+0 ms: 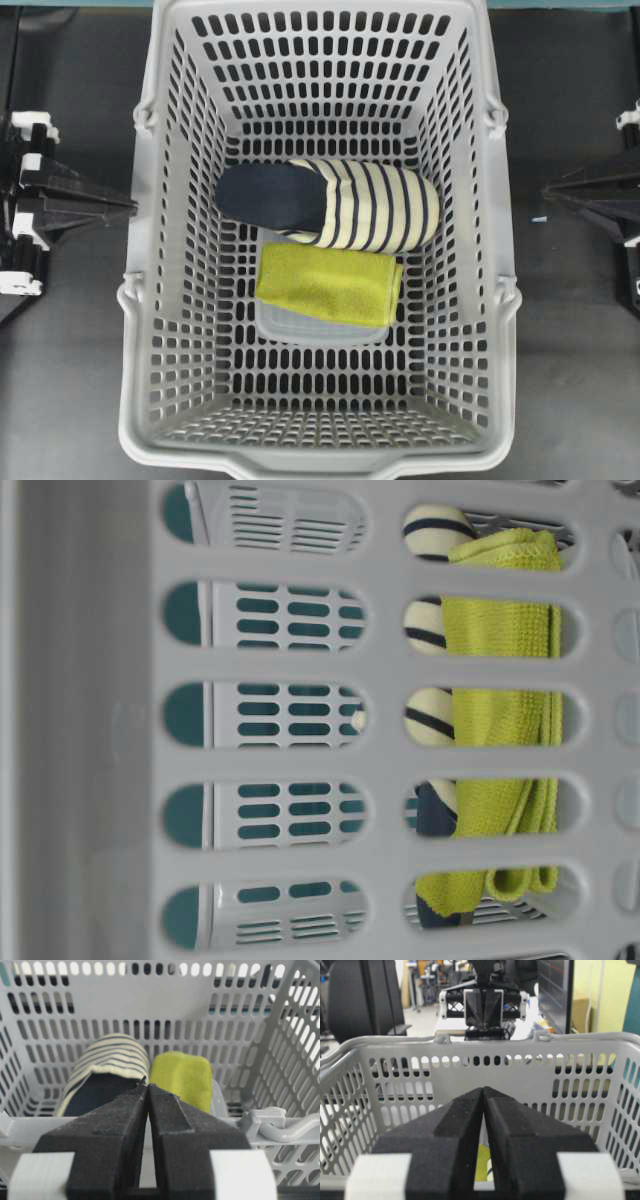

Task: Pick up the yellow cloth from the shopping basket with the left arm.
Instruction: 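Move the left gripper over the basket toward the yellow cloth, then lower the left gripper onto the yellow cloth and close on it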

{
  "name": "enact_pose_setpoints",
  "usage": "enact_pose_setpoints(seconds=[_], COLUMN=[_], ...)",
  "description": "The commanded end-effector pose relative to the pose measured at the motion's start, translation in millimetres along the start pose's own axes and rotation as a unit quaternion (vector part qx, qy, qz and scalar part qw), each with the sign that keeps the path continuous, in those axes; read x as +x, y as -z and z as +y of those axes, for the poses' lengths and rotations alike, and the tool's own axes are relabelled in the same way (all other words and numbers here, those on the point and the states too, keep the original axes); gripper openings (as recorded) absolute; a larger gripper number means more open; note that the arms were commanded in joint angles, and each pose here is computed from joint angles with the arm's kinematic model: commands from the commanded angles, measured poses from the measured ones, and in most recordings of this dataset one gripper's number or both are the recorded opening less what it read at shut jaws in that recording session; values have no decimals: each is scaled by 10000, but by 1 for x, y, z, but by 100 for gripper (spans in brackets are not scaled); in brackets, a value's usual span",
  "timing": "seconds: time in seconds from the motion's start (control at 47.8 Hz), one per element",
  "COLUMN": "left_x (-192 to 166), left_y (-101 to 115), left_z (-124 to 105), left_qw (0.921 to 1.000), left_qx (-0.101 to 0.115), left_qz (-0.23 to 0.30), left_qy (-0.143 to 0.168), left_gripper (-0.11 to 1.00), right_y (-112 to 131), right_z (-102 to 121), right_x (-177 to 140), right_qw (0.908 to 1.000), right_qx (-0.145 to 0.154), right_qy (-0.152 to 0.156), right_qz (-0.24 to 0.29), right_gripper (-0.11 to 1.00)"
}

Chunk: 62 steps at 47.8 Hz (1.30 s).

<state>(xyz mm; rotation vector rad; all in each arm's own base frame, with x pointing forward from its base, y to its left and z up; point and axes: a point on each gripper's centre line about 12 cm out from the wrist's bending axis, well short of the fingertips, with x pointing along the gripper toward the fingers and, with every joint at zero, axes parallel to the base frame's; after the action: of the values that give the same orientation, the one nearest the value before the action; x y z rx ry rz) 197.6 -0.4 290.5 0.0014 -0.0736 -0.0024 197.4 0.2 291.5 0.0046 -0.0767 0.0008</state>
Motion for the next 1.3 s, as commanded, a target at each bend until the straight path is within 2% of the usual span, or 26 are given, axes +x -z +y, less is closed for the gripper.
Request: enact_pose_setpoints(seconds=[0.0, 0.167, 0.272, 0.355, 0.502, 0.69, 0.753, 0.899, 0.941, 1.024, 1.087, 1.191, 1.275], left_x=[10, 25, 41, 60, 105, 158, 174, 203, 210, 220, 226, 240, 251], left_y=[-38, -67, -82, -87, -87, -69, -66, -62, -57, -44, -32, -10, 6], left_z=[0, 2, 2, 2, 1, -4, -6, -7, -7, -8, -9, -20, -30], left_qw=[9997, 9984, 9936, 9869, 9653, 9274, 9203, 9110, 9039, 8862, 8702, 8514, 8415], left_qx=[144, 185, 183, 196, 243, 270, 285, 316, 323, 321, 303, 354, 403], left_qz=[-206, 537, 1110, 1604, 2599, 3731, 3900, 4111, 4264, 4621, 4917, 5230, 5381], left_qy=[18, -36, -44, -48, -16, 44, 65, 79, 80, 80, 75, 172, 263], left_gripper=[6, 1, 1, 1, 1, 1, 1, 1, 1, 4, 13, 43, 68], right_y=[-9, -12, -14, -13, -13, -19, -19, -19, -19, -20, -20, -19, -20], right_z=[-1, -3, -3, -2, -2, -2, -2, -2, -2, -2, -2, -1, -1], right_x=[2, -5, -11, -17, -27, -38, -40, -40, -41, -42, -42, -42, -43], right_qw=[9999, 9999, 9998, 9991, 9963, 9943, 9944, 9942, 9943, 9941, 9938, 9934, 9936], right_qx=[97, 131, 133, 136, 146, 109, 132, 124, 116, 139, 154, 162, 162], right_qy=[20, 80, 77, 75, 73, 64, 66, 65, 64, 64, 68, 67, 66], right_qz=[-138, -47, 129, 390, 849, 1055, 1048, 1063, 1055, 1071, 1101, 1131, 1116], right_gripper=[1, 0, 0, 0, 0, 0, 0, 0, 1, 15, 35, 65, 80])
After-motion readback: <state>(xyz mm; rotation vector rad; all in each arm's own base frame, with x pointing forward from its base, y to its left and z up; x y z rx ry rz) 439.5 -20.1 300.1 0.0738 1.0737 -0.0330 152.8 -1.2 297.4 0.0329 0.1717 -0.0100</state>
